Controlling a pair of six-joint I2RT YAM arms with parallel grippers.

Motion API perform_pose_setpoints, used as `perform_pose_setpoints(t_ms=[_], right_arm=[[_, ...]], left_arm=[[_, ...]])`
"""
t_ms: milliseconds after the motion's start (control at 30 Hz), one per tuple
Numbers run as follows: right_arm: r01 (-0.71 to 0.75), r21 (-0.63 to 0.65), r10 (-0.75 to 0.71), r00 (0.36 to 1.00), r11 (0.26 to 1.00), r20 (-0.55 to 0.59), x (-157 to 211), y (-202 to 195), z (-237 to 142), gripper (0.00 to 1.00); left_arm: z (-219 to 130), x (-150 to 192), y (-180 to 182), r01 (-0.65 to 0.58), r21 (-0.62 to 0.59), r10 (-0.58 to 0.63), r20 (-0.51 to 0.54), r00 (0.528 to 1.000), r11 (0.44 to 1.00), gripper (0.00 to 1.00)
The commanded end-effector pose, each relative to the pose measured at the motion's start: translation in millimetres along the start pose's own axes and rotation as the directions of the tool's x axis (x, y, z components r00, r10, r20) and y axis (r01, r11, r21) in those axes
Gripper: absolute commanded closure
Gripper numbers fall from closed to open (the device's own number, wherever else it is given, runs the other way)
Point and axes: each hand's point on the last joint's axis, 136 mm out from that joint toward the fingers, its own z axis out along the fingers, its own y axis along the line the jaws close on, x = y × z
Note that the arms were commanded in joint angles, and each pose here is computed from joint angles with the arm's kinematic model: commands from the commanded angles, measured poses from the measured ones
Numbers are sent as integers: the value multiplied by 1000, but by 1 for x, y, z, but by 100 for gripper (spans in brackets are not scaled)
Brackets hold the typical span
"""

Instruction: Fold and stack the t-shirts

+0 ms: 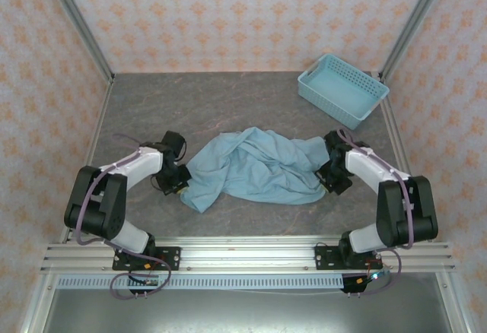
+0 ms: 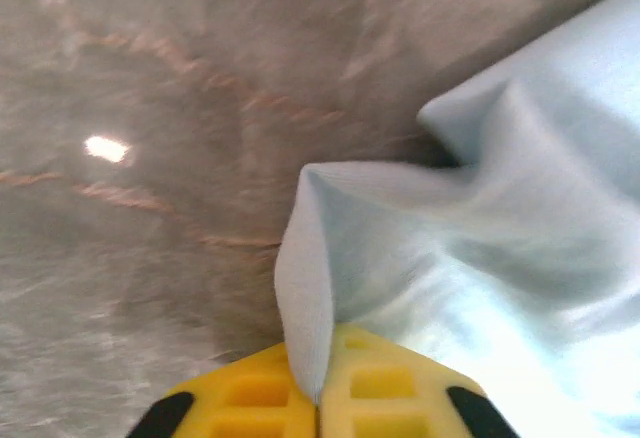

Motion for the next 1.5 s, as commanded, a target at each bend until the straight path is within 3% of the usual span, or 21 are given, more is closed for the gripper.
perform_pose_setpoints(t_ms=[0,200,400,533,667,800,867,967,1133,1200,1367,1467], right_arm=[[28,-133,-22,999,991,47,-8,28,-30,100],[185,-370,-109,970,910,216,-39,109,-131,100],[302,-546,-96,923,781,373,-64,175,-249,100],[376,-656,-54,888,655,456,-60,191,-324,100],[453,-728,17,844,515,537,-45,177,-395,100],[518,-771,97,804,371,587,-24,150,-456,100],[513,-786,116,808,344,578,-20,145,-467,100],[487,-825,114,838,289,534,-12,148,-477,100],[434,-865,71,883,254,464,-17,188,-460,100],[426,-865,42,891,267,452,-22,212,-445,100],[362,-886,-31,929,290,369,-35,276,-394,100],[350,-898,-62,936,267,346,-48,317,-375,100]], left_arm=[[-3,-23,-15,1,25,-3,87,996,1000,100],[-115,-88,-53,75,245,-152,310,938,967,100],[-269,-137,-61,92,532,-399,498,770,842,100],[-363,-132,-47,39,661,-539,575,616,749,100],[-453,-105,-26,-60,742,-640,614,463,668,100],[-524,-77,-18,-172,764,-668,632,391,622,100],[-545,-69,-17,-206,776,-687,625,370,596,100],[-561,-71,-21,-219,779,-691,624,365,588,100],[-542,-110,-41,-164,747,-640,644,419,644,100],[-531,-134,-46,-133,750,-636,629,447,648,100],[-478,-193,-56,-34,692,-575,625,528,721,100],[-460,-224,-61,-32,677,-555,628,546,735,100]])
